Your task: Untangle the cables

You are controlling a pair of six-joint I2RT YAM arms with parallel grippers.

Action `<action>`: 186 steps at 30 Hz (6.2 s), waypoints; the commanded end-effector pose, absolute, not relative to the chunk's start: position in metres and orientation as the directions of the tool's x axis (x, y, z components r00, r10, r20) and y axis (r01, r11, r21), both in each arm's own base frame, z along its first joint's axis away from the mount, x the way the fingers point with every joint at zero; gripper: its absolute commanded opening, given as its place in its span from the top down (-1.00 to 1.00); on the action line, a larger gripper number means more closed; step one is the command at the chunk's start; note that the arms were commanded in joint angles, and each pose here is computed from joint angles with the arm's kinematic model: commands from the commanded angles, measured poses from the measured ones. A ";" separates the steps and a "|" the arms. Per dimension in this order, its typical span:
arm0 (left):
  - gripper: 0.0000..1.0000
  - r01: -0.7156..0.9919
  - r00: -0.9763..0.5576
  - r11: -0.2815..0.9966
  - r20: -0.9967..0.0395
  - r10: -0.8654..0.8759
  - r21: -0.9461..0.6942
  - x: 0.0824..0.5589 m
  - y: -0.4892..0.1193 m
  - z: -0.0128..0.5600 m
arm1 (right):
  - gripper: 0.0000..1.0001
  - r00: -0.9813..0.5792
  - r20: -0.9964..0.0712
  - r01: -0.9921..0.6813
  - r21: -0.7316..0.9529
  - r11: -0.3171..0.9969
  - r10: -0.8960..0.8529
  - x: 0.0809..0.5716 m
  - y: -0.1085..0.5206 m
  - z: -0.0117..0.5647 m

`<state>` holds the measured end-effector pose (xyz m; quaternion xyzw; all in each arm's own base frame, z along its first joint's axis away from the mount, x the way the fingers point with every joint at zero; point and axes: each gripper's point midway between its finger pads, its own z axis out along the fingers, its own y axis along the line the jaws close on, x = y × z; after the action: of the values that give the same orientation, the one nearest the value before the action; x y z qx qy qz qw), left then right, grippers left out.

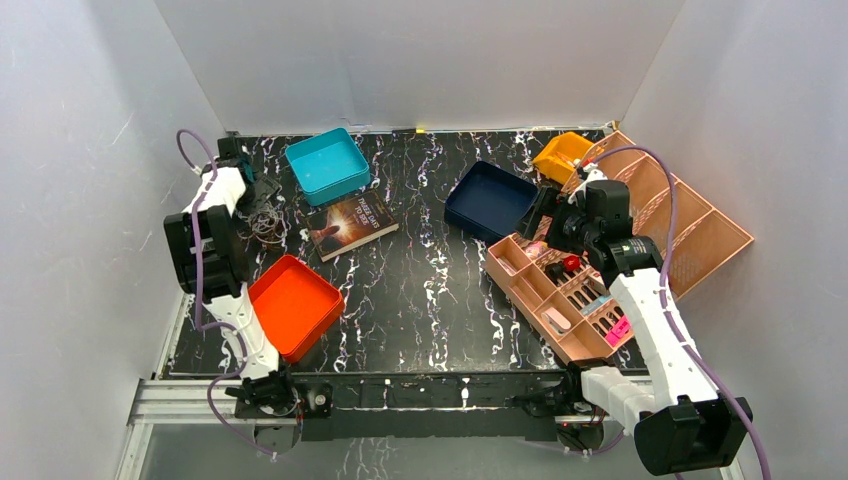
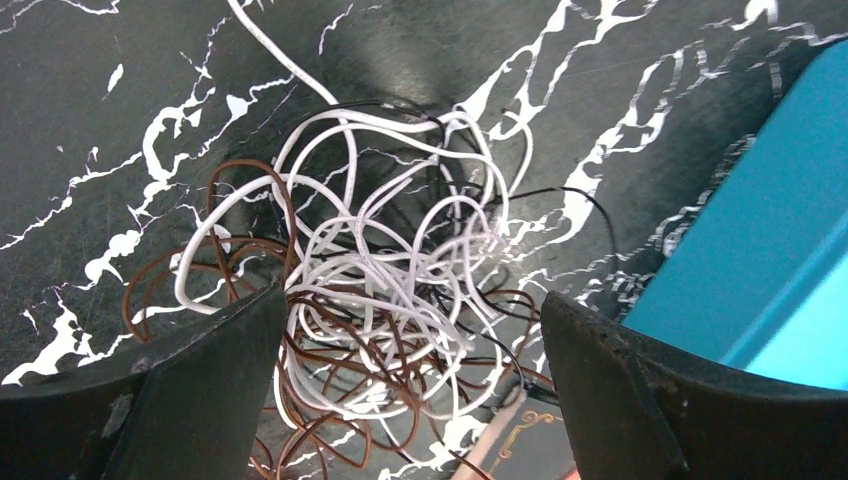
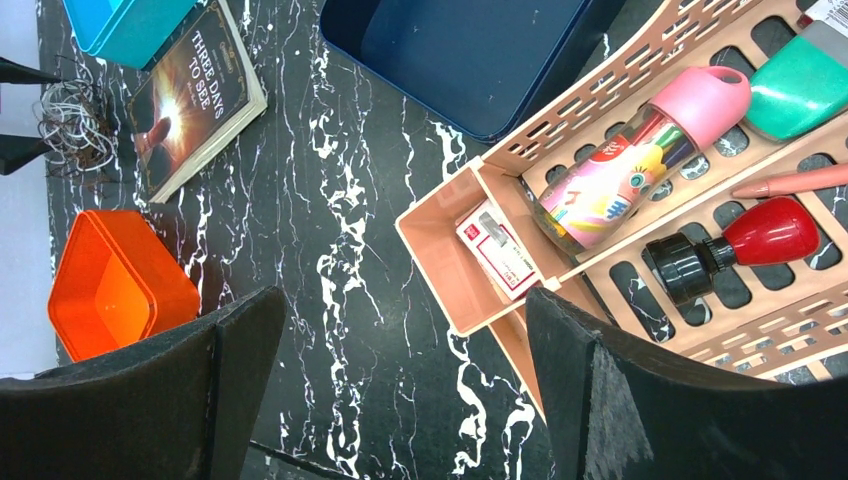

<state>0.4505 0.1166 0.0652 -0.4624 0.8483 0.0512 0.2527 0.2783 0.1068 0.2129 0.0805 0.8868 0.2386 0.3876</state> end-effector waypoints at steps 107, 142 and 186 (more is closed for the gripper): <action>0.41 0.233 -0.747 0.958 -0.662 0.067 -0.166 0.259 -0.271 0.157 | -0.97 -0.566 -0.763 -0.151 0.468 0.871 0.312 0.282 0.106 0.238; -0.97 -0.539 -0.675 0.828 -0.507 -0.536 -0.158 0.295 -0.009 0.081 | -0.97 -0.587 -0.755 -0.130 0.445 0.886 0.293 0.278 0.102 0.225; -0.97 -0.359 -0.683 0.890 -0.571 -0.456 -0.281 0.365 0.000 0.147 | -0.93 -0.569 -0.755 -0.075 0.443 0.893 0.327 0.281 0.094 0.217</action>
<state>0.3750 0.0027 0.1227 -0.2441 0.9088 -0.0470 0.3351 0.2724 0.0988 0.2110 0.0735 0.8679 0.2294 0.4344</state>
